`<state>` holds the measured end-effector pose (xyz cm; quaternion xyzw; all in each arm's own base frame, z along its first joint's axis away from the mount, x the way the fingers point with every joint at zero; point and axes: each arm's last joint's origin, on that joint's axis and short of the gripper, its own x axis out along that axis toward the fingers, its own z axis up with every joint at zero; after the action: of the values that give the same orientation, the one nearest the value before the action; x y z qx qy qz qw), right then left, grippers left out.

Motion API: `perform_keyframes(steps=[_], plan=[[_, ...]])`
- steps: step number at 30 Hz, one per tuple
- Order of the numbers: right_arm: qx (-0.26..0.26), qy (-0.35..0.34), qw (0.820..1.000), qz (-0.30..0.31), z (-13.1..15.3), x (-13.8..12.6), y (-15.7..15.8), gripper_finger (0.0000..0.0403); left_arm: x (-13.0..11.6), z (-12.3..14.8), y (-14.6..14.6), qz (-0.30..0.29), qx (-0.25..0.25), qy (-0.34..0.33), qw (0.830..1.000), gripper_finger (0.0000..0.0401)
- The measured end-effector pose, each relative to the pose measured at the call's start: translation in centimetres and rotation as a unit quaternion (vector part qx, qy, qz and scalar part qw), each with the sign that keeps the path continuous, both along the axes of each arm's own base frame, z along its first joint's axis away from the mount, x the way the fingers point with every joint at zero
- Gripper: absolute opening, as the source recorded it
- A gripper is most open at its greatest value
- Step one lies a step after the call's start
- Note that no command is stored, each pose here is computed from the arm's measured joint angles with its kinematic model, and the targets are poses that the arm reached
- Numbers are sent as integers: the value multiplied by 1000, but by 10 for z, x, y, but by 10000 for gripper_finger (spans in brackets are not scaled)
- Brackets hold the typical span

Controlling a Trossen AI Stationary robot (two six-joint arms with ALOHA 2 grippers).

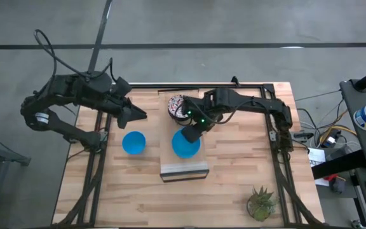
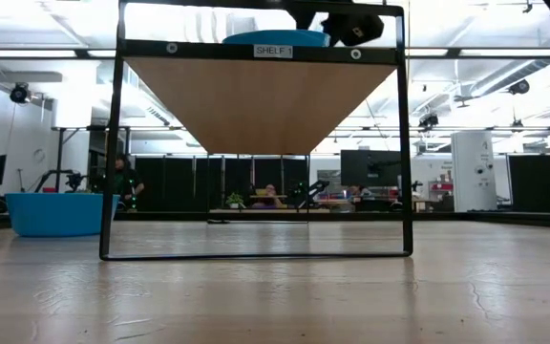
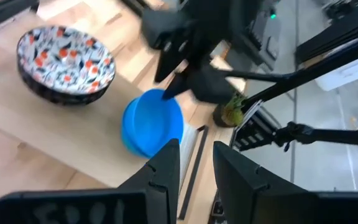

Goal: Pick & Place Mini bowls
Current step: Stack the bottom blue bowl on top of the blue bowl on the shelf

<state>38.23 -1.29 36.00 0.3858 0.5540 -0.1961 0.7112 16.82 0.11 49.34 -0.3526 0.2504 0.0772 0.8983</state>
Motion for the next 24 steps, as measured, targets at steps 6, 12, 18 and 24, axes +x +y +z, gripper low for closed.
perform_keyframes(steps=[6,12,18,24], plan=[[-15,-36,999,-11,17,-9,0,176,4,-5,0,1,-1,22,1000,89],[-8,-61,998,-4,28,-16,0,113,9,-12,0,2,-4,36,999,89],[-1,-53,998,29,13,-5,1,17,12,-17,0,5,-9,44,999,89],[-13,-39,999,28,4,-4,-4,8,11,-16,0,8,-14,42,999,89]])
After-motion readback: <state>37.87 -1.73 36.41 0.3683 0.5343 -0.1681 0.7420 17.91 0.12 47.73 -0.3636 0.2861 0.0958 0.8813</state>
